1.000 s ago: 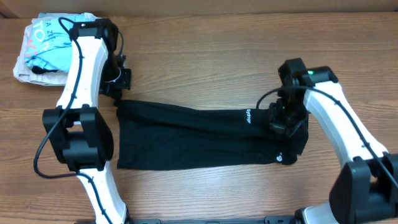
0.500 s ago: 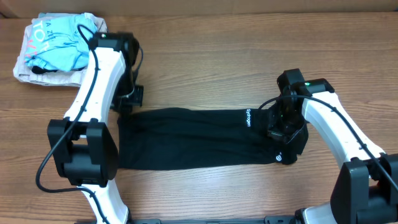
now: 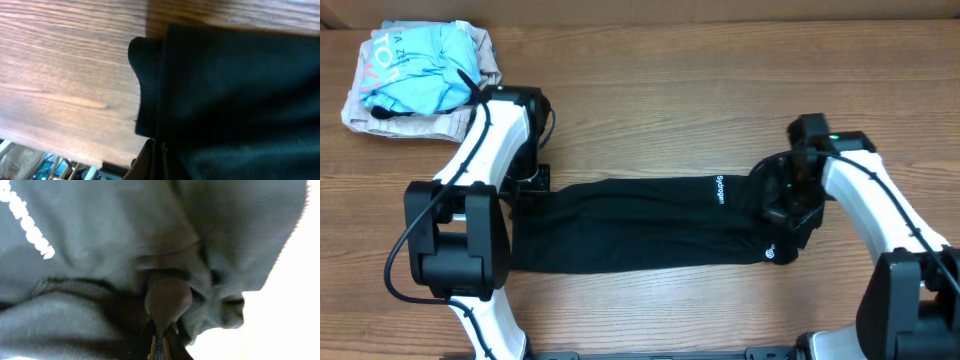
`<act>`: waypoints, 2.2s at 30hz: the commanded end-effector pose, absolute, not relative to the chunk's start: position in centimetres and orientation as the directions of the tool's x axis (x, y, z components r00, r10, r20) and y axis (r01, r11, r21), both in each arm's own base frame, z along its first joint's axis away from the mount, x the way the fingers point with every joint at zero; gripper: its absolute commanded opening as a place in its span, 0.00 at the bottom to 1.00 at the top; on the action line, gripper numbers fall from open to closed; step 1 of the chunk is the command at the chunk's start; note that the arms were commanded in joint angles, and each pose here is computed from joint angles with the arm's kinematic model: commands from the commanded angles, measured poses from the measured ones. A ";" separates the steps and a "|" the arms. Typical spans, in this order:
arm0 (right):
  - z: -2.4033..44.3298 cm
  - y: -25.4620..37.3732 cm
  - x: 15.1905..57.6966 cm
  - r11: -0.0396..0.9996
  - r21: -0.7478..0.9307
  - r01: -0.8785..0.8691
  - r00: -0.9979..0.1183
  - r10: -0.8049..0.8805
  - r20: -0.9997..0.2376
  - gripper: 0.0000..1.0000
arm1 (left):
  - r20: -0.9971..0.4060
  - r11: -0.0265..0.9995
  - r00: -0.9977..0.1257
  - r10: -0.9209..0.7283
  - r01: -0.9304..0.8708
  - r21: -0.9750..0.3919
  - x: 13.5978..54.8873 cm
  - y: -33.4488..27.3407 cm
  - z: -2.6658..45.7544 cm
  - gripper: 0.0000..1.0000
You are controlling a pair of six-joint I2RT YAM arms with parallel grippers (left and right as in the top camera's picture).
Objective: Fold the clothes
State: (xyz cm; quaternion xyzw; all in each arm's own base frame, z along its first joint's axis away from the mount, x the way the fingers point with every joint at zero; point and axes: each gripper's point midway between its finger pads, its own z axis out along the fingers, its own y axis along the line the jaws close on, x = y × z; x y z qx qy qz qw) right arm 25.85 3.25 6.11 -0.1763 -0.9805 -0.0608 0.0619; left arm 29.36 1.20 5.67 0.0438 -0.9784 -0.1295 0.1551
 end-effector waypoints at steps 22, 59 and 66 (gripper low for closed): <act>6.6 1.6 27.3 0.916 0.153 0.370 -0.929 0.362 0.078 0.63 | 0.352 0.995 -0.933 -0.075 -0.044 0.095 26.8 -1.4 1.0 0.71; 6.7 1.6 29.0 0.926 0.176 0.333 -0.941 0.338 0.006 0.72 | 0.101 0.981 -0.987 -0.127 -0.109 0.163 33.6 5.3 2.8 0.04; 6.7 1.6 28.9 0.926 0.175 0.335 -0.941 0.339 0.013 0.72 | 0.045 0.975 -0.991 -0.123 -0.112 0.192 36.0 7.4 7.5 0.04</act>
